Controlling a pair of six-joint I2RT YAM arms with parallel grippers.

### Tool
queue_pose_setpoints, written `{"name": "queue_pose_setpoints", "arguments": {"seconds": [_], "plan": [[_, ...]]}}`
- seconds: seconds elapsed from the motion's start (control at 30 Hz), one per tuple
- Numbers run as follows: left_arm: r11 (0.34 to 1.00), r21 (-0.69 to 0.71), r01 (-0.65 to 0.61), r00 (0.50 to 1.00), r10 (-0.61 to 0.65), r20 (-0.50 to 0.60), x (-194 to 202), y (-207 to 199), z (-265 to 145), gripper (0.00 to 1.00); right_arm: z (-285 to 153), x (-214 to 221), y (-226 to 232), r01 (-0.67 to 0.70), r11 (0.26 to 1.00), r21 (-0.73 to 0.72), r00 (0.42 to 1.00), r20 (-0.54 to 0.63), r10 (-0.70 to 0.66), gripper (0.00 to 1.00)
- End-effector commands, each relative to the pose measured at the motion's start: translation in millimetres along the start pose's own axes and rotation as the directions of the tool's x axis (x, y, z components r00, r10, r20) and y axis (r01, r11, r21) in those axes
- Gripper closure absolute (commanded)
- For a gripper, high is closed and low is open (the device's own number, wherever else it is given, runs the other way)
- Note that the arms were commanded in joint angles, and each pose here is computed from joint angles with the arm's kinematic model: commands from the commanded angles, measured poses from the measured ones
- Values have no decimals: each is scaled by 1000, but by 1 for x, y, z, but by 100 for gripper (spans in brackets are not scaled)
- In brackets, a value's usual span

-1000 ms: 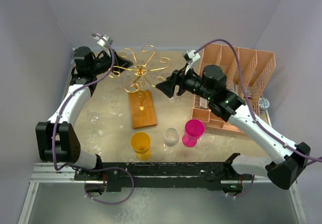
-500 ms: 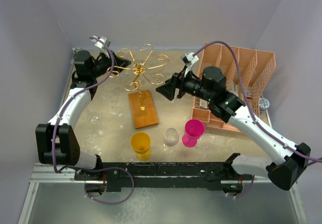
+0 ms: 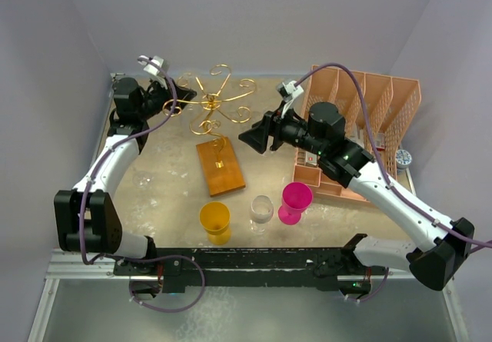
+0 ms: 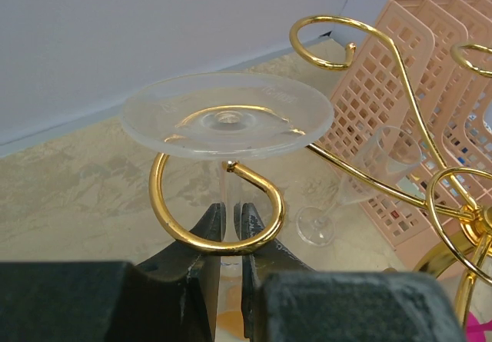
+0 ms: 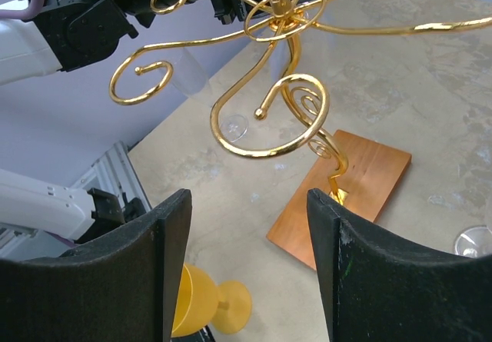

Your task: Place the wine glass upside down on the wine glass rack

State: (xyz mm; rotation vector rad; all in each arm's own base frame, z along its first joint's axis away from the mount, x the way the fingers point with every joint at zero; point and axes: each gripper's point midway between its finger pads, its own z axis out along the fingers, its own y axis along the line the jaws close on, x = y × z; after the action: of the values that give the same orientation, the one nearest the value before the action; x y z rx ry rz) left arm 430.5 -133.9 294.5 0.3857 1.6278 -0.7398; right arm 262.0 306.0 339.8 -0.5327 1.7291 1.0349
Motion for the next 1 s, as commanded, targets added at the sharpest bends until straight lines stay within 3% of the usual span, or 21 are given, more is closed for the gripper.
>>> {"name": "queue_pose_setpoints", "arguments": {"seconds": [0.0, 0.13, 0.37, 0.53, 0.83, 0.97], "plan": [[978, 93, -185, 982, 181, 55, -28, -22, -10, 100, -10, -20, 14, 22, 999, -37, 997, 71, -19, 35], [963, 133, -235, 971, 228, 68, -28, -30, -13, 100, -15, -23, 18, 29, 998, -51, 996, 91, -25, 33], [965, -23, -262, 958, 263, 119, -43, -2, -8, 100, -17, -22, 21, 21, 998, -62, 995, 96, -15, 31], [943, -28, -333, 930, 333, 157, -52, -1, -5, 100, -20, -24, 19, 3, 999, -47, 994, 112, 3, 30], [936, -92, -341, 915, 353, 196, -51, -3, -21, 100, -23, -27, 16, -21, 1000, -21, 990, 138, 24, 30], [950, -112, -290, 920, 309, 241, -50, -6, -31, 100, -23, -29, 13, -29, 1000, -6, 989, 146, 29, 29]]}}
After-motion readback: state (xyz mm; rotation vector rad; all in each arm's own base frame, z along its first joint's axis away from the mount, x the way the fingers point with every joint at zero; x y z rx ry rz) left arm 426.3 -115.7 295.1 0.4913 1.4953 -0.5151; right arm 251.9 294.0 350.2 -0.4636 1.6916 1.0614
